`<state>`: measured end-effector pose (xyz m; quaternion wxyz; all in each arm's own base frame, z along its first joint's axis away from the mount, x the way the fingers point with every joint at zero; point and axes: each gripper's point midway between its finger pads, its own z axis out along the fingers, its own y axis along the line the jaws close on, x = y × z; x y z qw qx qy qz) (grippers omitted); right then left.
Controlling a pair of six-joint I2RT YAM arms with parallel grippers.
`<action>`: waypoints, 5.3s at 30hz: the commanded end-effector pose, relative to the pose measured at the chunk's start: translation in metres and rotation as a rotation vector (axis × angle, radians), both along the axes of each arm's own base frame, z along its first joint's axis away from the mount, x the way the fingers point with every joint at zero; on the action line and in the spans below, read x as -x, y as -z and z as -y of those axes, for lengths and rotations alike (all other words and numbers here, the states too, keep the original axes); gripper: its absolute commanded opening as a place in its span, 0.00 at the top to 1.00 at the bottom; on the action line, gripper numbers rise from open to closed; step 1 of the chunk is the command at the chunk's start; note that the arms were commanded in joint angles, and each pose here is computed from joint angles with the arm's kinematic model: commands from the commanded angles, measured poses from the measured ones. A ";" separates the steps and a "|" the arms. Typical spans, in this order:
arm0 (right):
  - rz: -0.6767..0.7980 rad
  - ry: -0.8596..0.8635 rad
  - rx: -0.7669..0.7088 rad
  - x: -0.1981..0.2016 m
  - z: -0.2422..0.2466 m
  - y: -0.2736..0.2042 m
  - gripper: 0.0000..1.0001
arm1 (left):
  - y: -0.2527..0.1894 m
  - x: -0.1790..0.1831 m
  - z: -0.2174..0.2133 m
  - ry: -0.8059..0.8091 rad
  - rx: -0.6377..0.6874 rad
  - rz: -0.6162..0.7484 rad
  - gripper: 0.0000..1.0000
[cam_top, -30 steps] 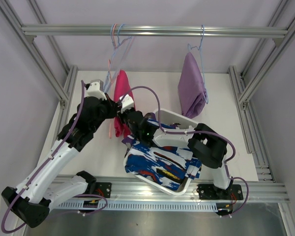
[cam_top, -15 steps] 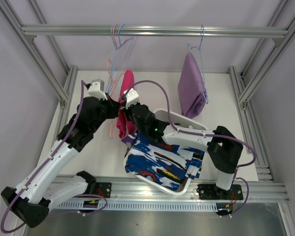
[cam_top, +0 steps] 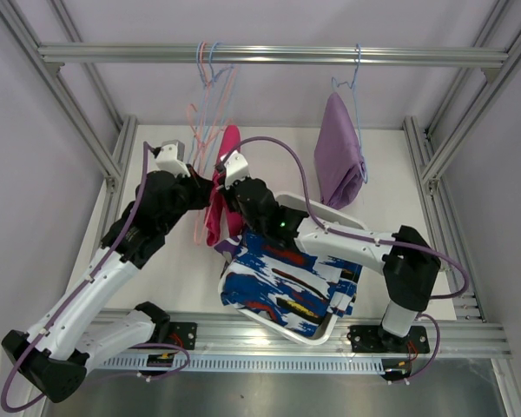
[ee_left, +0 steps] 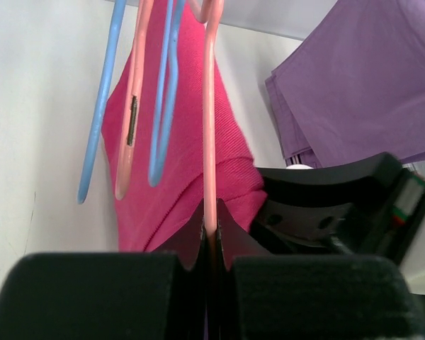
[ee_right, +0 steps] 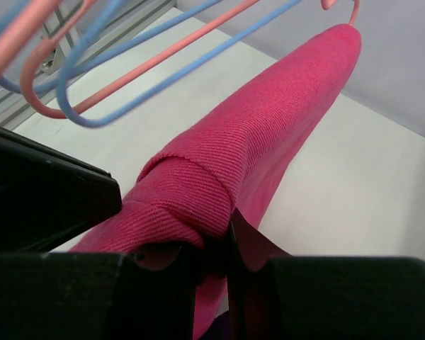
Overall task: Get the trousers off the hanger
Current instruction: Remove the trousers from the hanger, then place the trousers in the bin.
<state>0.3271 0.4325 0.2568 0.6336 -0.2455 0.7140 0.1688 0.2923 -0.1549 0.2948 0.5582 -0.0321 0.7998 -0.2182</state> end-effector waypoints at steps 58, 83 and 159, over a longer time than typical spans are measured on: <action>0.219 0.086 -0.250 0.165 0.332 -0.264 1.00 | -0.020 -0.023 0.005 -0.022 -0.025 0.067 1.00; 0.133 -0.147 -0.144 0.170 0.252 -0.216 1.00 | -0.022 -0.020 0.010 -0.012 -0.044 0.076 1.00; -0.466 0.031 -0.027 0.168 0.161 0.065 0.93 | -0.023 -0.012 0.023 0.037 -0.056 0.080 0.99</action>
